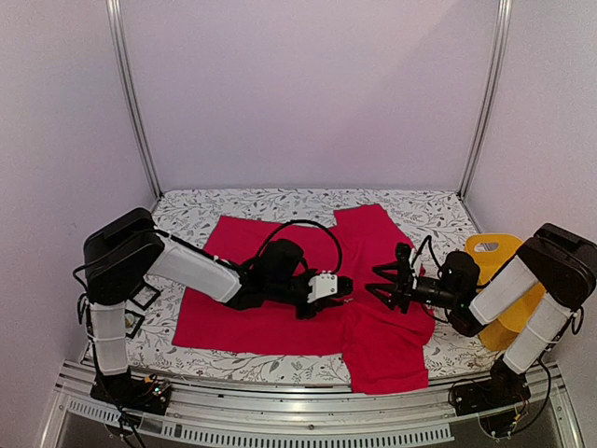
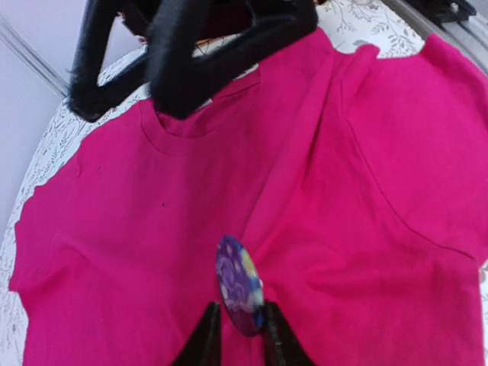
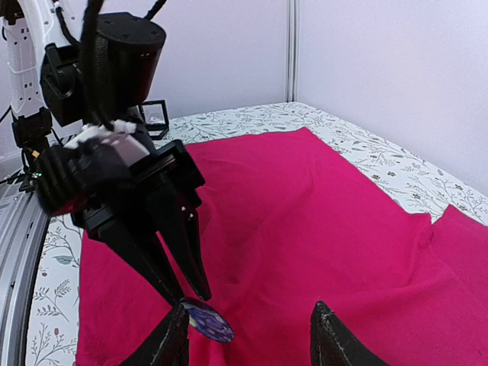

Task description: Pin the brooch onto the clothing

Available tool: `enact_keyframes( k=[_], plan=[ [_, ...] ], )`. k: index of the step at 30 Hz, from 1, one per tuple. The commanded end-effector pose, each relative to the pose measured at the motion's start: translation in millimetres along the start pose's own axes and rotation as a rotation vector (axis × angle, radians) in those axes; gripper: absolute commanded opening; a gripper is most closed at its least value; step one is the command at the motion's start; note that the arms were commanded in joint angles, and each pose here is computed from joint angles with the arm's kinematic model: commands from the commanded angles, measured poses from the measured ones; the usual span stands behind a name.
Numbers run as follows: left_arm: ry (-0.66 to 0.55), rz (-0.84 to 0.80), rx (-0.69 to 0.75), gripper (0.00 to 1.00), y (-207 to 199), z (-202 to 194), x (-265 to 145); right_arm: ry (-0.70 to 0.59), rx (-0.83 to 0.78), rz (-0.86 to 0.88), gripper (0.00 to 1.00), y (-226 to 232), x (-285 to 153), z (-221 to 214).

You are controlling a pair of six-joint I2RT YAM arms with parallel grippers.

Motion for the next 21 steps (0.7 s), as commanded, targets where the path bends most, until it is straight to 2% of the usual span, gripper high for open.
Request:
enact_keyframes(
  k=[1, 3, 4, 8, 11, 12, 14, 16, 18, 21],
  plan=[
    [0.104, 0.09, 0.165, 0.33, 0.9, -3.9, -3.8, 0.016, 0.022, -0.049, 0.53, -10.3, -2.0, 1.8],
    [0.152, 0.023, 0.159, 0.44, -8.9, -5.9, -7.0, 0.034, 0.031, -0.084, 0.54, -17.5, -1.0, -0.1],
    [0.168, -0.024, 0.126, 0.45, -14.5, -2.5, -8.1, 0.044, 0.041, -0.101, 0.54, -22.1, -0.1, -1.1],
    [0.188, -0.182, -0.046, 0.39, -31.1, 21.4, -14.1, 0.139, 0.152, -0.168, 0.55, -44.6, 4.0, -15.3],
    [0.168, -0.221, -0.09, 0.38, -35.6, 38.4, -28.6, 0.313, 0.293, -0.315, 0.54, -76.4, 5.6, -39.0],
    [0.155, -0.232, -0.099, 0.38, -36.7, 44.6, -35.4, 0.384, 0.323, -0.374, 0.52, -88.6, 3.8, -47.4],
    [0.124, -0.224, -0.132, 0.33, -31.9, 53.8, -48.9, 0.52, 0.373, -0.482, 0.41, -112.6, 4.0, -58.5],
    [0.095, -0.129, -0.196, 0.28, -5.7, 49.9, -61.1, 0.683, 0.398, -0.583, 0.3, -127.4, -2.8, -76.0],
    [0.083, 0.078, -0.321, 0.22, 42.2, 33.6, -68.3, 0.802, 0.436, -0.64, 0.23, -134.0, -9.4, -95.6],
    [0.157, 0.388, -0.602, 0.17, 116.0, -16.1, -83.5, 0.898, 0.504, -0.657, 0.2, -138.3, -11.4, -115.3]
  ],
)
Point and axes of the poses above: each gripper's point midway between its finger pads, its own x axis out along the fingers, its own y axis along the line the jaws close on, z = x × y, the point moved 3 cm from there along -x, back along the fingers, and after that the axes turned 14 degrees about -x, right-handed, at the moved point
